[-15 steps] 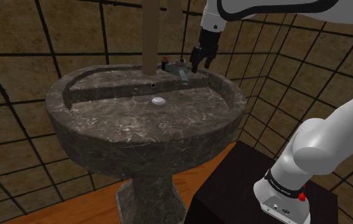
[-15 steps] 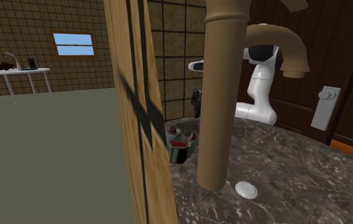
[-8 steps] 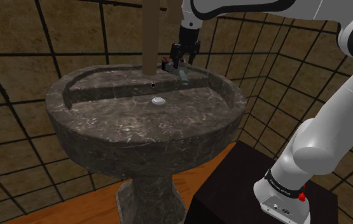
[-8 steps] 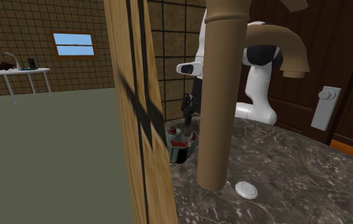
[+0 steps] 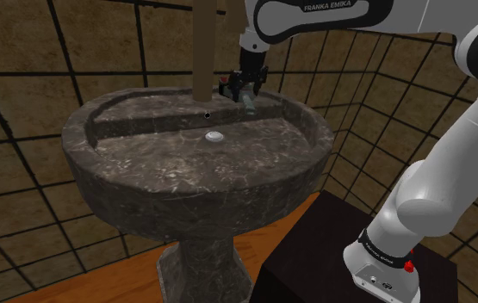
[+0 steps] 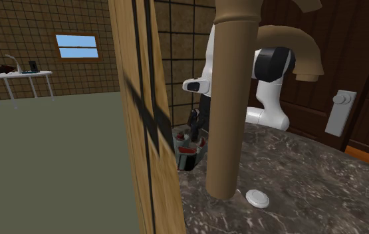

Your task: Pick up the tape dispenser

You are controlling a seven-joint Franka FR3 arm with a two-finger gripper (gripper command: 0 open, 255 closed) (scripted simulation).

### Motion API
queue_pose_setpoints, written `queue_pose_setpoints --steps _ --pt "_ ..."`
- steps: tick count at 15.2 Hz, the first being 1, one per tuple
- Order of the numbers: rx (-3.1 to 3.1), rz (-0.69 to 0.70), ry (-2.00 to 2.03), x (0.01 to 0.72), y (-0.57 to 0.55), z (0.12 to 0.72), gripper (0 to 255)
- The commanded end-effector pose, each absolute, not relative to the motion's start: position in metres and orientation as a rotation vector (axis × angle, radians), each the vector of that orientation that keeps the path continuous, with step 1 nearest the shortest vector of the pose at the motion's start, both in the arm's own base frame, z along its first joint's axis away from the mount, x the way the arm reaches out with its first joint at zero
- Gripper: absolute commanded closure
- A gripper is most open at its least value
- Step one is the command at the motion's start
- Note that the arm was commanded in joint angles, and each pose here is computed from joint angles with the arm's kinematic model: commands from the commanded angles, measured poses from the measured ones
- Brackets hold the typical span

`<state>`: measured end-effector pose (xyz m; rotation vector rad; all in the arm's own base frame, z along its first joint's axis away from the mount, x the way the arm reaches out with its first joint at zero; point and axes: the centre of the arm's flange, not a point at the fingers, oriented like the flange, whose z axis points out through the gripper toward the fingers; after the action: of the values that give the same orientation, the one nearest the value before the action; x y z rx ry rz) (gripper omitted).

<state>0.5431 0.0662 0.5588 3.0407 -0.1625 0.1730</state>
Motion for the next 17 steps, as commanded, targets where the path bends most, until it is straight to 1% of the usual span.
queue_pose_setpoints --steps 1,10,17 --pt "3.041 0.174 -0.163 0.544 0.066 0.557 255" --pt "3.041 0.174 -0.163 0.543 0.066 0.557 255" --pt "3.041 0.174 -0.163 0.543 0.066 0.594 255"
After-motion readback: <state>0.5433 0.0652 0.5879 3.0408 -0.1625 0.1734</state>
